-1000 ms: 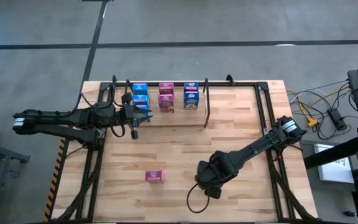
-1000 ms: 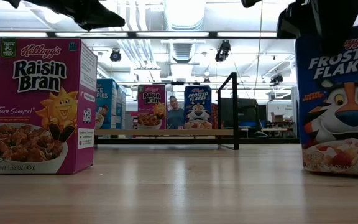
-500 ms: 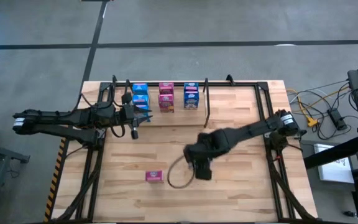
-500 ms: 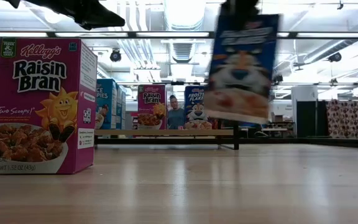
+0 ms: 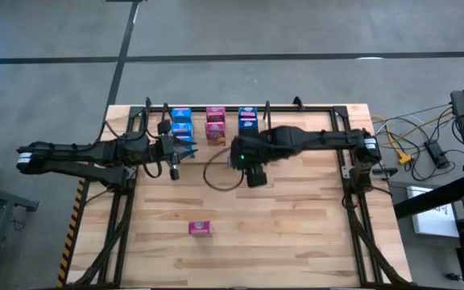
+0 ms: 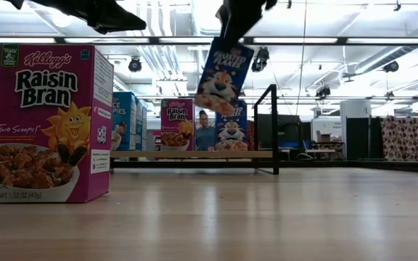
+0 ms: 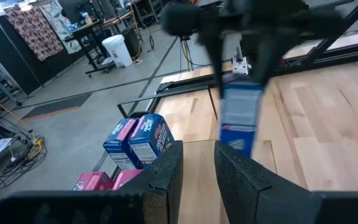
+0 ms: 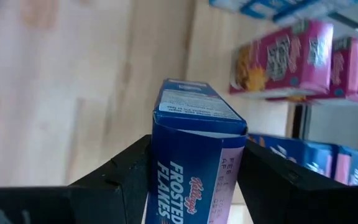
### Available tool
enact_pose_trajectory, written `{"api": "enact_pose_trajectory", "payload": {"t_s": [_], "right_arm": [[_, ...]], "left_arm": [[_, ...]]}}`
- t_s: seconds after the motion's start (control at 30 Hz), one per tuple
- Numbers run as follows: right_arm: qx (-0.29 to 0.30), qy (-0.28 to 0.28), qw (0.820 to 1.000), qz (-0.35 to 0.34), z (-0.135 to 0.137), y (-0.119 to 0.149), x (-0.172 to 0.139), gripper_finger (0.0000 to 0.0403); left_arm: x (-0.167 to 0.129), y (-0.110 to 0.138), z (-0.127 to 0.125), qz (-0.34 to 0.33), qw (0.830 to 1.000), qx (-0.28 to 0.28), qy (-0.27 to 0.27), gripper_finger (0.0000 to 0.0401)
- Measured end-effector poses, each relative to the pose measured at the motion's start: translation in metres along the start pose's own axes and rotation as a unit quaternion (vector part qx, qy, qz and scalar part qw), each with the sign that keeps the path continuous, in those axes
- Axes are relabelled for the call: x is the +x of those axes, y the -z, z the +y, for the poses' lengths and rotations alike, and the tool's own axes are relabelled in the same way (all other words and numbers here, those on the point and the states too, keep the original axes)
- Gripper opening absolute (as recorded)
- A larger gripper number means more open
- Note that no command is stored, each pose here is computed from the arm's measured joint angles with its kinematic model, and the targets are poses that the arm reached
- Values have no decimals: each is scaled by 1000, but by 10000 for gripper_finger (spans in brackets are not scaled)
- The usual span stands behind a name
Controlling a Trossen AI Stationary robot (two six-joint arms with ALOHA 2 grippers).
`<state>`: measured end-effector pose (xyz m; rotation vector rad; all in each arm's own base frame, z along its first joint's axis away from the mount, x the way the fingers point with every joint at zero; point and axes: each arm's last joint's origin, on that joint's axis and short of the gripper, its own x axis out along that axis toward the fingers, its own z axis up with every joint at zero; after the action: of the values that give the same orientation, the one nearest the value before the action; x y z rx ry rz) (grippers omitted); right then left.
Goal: Stack cereal on shelf
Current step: Put the blue cereal box on the shelf aligned with the blue cereal box
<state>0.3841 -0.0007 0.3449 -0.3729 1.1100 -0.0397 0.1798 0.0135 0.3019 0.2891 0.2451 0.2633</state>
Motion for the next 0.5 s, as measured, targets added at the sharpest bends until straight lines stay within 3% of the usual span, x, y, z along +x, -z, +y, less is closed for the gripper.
{"api": "enact_pose_trajectory", "payload": {"t_s": [0.27, 0.5], "right_arm": [[-10, 2, 999, 30, -32, 17, 17, 198], [-5, 6, 999, 39, -44, 22, 22, 198]], "left_arm": [[0, 0, 0, 1, 1000, 0, 0, 75], [0, 0, 0, 1, 1000, 0, 0, 75]]}}
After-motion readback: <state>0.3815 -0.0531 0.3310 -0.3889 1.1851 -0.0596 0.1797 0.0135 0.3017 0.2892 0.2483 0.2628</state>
